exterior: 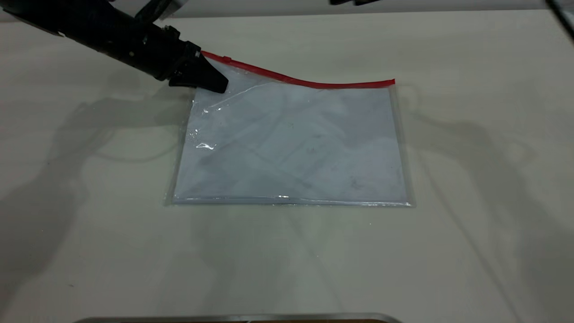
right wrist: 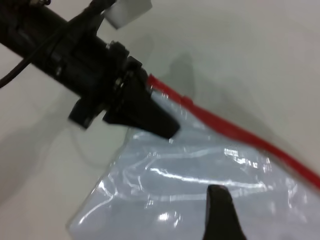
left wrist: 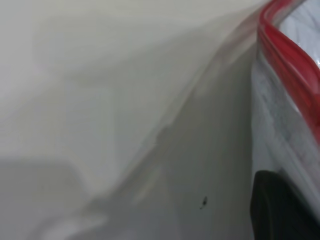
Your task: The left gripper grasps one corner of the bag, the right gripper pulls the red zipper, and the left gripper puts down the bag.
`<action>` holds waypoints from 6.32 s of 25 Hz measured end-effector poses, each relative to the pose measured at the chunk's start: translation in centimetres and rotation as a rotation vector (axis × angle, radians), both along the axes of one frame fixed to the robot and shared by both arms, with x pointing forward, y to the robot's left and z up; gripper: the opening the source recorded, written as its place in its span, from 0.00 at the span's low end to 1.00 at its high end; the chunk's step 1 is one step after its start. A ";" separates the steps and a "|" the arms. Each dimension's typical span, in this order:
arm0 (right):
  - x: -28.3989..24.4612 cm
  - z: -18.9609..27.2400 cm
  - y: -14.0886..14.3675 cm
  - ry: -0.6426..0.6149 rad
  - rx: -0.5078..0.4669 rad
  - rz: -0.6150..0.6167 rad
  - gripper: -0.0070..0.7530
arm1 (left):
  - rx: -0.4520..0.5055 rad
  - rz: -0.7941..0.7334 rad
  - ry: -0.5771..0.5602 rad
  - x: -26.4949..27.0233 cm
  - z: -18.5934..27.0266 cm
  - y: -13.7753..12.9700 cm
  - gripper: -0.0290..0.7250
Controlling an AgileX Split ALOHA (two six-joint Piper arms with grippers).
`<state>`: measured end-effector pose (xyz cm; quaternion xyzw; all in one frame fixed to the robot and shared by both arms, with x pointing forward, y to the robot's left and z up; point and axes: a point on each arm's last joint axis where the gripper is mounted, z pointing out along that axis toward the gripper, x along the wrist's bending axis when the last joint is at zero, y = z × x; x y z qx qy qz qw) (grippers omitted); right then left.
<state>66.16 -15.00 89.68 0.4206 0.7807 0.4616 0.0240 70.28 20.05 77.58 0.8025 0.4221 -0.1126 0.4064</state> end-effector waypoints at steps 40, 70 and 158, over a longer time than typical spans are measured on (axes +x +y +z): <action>5.8 -10.0 10.3 0.005 0.270 0.213 0.67 | 0.111 -0.469 -0.548 0.3 3.3 -0.1 0.11; 5.8 -10.5 9.7 -0.071 0.267 0.271 0.06 | 0.090 -0.473 -0.561 0.3 3.6 -1.1 0.11; 2.8 21.3 -7.7 0.058 -0.118 0.021 0.67 | -0.411 0.146 0.156 0.8 11.4 4.4 0.67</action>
